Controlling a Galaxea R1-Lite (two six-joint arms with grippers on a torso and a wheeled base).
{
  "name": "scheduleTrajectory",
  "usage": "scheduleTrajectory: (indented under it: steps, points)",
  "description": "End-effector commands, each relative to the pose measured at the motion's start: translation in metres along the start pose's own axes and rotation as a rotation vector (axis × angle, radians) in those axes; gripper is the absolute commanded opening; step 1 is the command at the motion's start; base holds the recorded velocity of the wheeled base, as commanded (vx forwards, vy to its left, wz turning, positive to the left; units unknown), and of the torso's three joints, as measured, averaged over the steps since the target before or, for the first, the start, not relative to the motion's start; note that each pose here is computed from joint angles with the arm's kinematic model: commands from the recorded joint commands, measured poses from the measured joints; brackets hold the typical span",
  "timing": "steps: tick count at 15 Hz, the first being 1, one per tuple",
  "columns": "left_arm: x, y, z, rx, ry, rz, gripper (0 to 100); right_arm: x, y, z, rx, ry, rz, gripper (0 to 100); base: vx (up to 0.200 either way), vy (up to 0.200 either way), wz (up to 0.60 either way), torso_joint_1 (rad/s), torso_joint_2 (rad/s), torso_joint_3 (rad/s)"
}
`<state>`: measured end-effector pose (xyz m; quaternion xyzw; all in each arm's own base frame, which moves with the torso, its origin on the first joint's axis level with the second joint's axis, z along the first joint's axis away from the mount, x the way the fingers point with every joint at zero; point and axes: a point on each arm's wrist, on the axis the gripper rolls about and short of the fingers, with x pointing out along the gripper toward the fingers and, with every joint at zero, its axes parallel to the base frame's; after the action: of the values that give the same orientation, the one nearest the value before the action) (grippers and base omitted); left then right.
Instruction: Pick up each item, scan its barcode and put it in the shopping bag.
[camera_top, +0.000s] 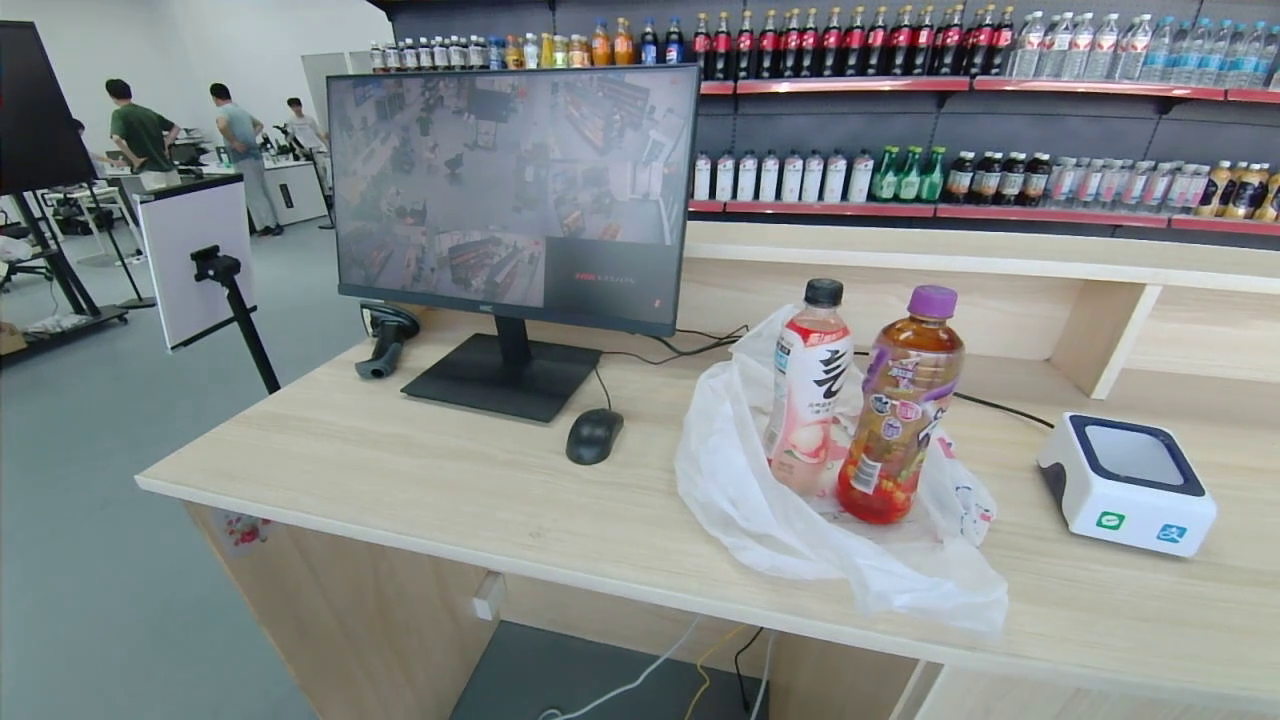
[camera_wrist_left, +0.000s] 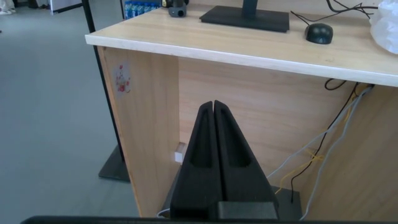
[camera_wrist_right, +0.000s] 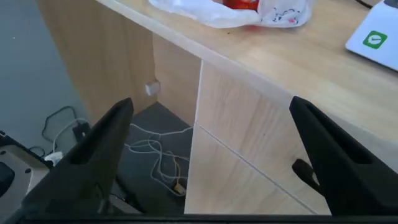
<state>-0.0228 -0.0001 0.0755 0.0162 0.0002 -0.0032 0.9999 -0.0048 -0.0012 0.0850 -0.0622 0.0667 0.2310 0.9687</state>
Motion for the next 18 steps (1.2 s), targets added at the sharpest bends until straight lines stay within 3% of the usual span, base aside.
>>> scheduleTrajectory:
  steps: [1,3,6,8,12,14,15,18]
  points:
    - [0.000,0.000,0.000,0.000,0.000,0.000,0,-0.013,0.001,-0.010,-0.007,-0.115,0.004,100,0.000,0.000,0.00,0.000,0.00,0.000]
    - [0.000,0.000,0.000,0.000,0.000,0.000,0,-0.012,0.001,-0.009,0.028,-0.104,-0.021,100,0.000,0.000,0.00,0.000,0.00,0.000]
    - [0.000,0.000,0.000,0.000,0.000,0.000,0,-0.012,0.003,-0.010,0.071,-0.094,-0.206,100,0.000,0.000,0.00,0.000,0.00,0.000]
    - [0.000,0.000,0.000,0.000,0.000,0.000,0,-0.012,0.002,-0.010,0.065,-0.086,-0.207,100,0.000,0.000,0.00,0.000,0.00,0.000]
    - [0.000,0.000,0.000,0.000,0.000,0.000,0,-0.002,0.002,-0.006,0.127,0.058,-0.402,100,0.000,0.000,0.00,0.000,0.00,0.000]
    - [0.000,0.000,0.000,0.000,0.000,0.000,0,-0.004,0.003,-0.007,0.117,0.020,-0.415,100,0.000,0.000,0.00,0.000,0.00,0.000]
    - [0.000,0.000,0.000,0.000,0.000,0.000,0,-0.009,0.005,-0.009,0.102,-0.044,-0.427,100,0.000,0.000,0.00,0.000,0.00,0.000]
    - [0.000,0.000,0.000,0.000,0.000,0.000,0,-0.009,0.005,-0.008,0.091,-0.042,-0.435,100,0.000,0.000,0.00,0.000,0.00,0.000]
